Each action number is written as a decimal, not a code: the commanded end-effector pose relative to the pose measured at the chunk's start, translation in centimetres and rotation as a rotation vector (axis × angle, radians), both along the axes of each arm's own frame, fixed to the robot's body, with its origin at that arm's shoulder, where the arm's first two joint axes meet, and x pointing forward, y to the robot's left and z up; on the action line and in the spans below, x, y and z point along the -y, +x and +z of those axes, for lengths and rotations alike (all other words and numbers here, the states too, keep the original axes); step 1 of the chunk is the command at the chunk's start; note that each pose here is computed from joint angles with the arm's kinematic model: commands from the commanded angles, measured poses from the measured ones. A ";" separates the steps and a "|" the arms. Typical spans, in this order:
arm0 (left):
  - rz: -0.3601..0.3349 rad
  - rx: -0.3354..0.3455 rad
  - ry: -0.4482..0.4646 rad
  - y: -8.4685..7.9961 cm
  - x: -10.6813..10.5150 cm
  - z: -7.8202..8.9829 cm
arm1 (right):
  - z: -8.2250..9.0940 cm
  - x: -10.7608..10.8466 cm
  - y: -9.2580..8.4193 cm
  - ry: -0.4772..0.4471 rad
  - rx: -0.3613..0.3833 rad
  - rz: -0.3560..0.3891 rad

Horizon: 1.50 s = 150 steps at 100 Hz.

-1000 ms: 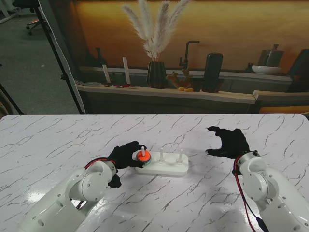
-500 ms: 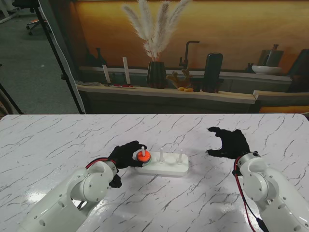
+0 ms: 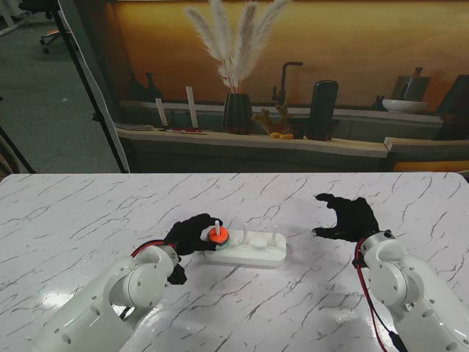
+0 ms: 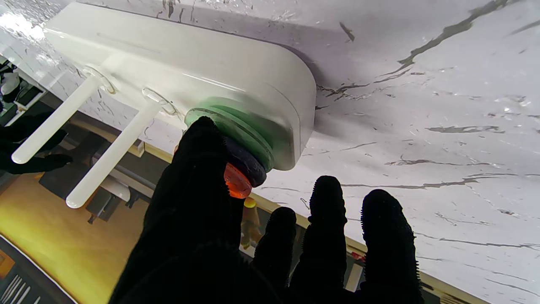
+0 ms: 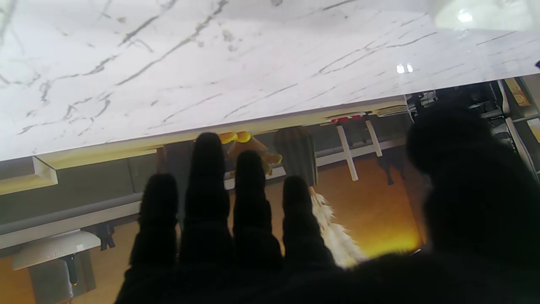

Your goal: Move the three rings of the Hanoi Tower from the left rod to the right rod

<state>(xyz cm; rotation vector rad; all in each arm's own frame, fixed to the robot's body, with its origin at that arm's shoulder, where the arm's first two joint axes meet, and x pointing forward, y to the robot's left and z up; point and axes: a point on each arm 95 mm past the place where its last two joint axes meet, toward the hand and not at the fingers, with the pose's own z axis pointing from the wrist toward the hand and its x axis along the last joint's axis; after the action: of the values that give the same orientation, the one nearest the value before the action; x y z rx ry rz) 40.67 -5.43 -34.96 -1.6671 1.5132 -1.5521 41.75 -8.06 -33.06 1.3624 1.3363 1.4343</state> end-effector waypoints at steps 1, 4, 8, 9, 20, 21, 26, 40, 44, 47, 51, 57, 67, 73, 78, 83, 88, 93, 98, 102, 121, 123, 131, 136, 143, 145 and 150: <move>-0.017 -0.010 -0.022 -0.3 0.4 -0.1 | -0.6 -0.3 -0.3 0.004 -0.015 0.003; -0.017 -0.009 -0.024 -0.3 0.4 0.0 | -0.6 -0.3 -0.3 0.004 -0.017 0.003; -0.018 -0.006 -0.025 -0.3 0.4 0.1 | -0.6 -0.3 -0.3 0.003 -0.019 0.003; -0.018 -0.005 -0.025 -0.3 0.4 0.1 | -0.6 -0.3 -0.3 0.003 -0.019 0.003; -0.017 0.009 -0.028 -0.4 0.3 0.5 | -0.6 -0.3 -0.3 0.005 -0.023 0.002; -0.017 0.010 -0.028 -0.4 0.3 0.5 | -0.6 -0.3 -0.3 0.006 -0.024 0.002; -0.015 0.015 -0.030 -0.4 0.2 0.7 | -0.6 -0.3 -0.3 0.005 -0.024 0.003; -0.013 0.027 -0.033 -0.3 0.2 1.1 | -0.6 -0.3 -0.3 0.005 -0.024 0.003; -0.014 0.032 -0.034 -0.3 0.1 1.2 | -0.6 -0.3 -0.3 0.006 -0.024 0.003; -0.014 0.034 -0.036 -0.3 0.1 1.4 | -0.6 -0.3 -0.3 0.005 -0.024 0.003; -0.014 0.037 -0.039 -0.2 0.1 1.6 | -0.6 -0.3 -0.3 0.004 -0.024 0.003; -0.016 0.045 -0.042 -0.2 0.1 1.9 | -0.7 -0.3 -0.3 0.005 -0.025 0.003; -0.020 0.059 -0.040 -0.2 0.1 2.6 | -0.7 -0.3 -0.4 0.003 -0.028 0.004; -0.023 0.066 -0.040 -0.2 0.0 3.0 | -0.8 -0.3 -0.4 0.004 -0.030 0.003; -0.022 0.068 -0.040 -0.3 0.0 3.2 | -0.8 -0.4 -0.4 0.005 -0.031 0.003; -0.016 0.072 -0.039 -0.3 0.0 3.5 | -0.9 -0.4 -0.4 0.006 -0.032 0.004; -0.014 0.076 -0.040 -0.3 -0.1 3.7 | -0.9 -0.4 -0.4 0.007 -0.032 0.004; -0.013 0.079 -0.045 -0.3 -0.2 3.9 | -0.9 -0.4 -0.4 0.008 -0.033 0.005; -0.013 0.081 -0.048 -0.3 -0.2 4.2 | -0.9 -0.5 -0.4 0.009 -0.033 0.006; -0.013 0.085 -0.048 -0.3 -0.3 4.3 | -1.0 -0.5 -0.4 0.010 -0.033 0.006; -0.028 0.090 -0.038 -0.3 -0.4 5.3 | -1.1 -0.5 -0.5 0.011 -0.034 0.008; -0.030 0.092 -0.038 -0.2 -0.4 5.4 | -1.1 -0.5 -0.5 0.012 -0.034 0.008; -0.039 0.096 -0.033 -0.2 -0.3 5.8 | -1.1 -0.6 -0.5 0.013 -0.036 0.009; -0.043 0.099 -0.032 -0.2 -0.3 6.1 | -1.2 -0.6 -0.5 0.013 -0.036 0.009; -0.050 0.103 -0.033 -0.1 -0.1 6.3 | -1.2 -0.6 -0.5 0.014 -0.037 0.009; -0.052 0.103 -0.033 -0.1 -0.1 6.4 | -1.2 -0.6 -0.5 0.014 -0.037 0.009; -0.059 0.103 -0.033 0.0 0.1 6.6 | -1.2 -0.6 -0.5 0.013 -0.036 0.009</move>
<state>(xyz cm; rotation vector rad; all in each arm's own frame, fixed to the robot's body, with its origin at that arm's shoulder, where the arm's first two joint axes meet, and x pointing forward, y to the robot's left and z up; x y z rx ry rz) 40.66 -4.88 -28.88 -1.5645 1.4752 -1.6452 41.55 -7.83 -33.80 1.3892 1.3537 1.4274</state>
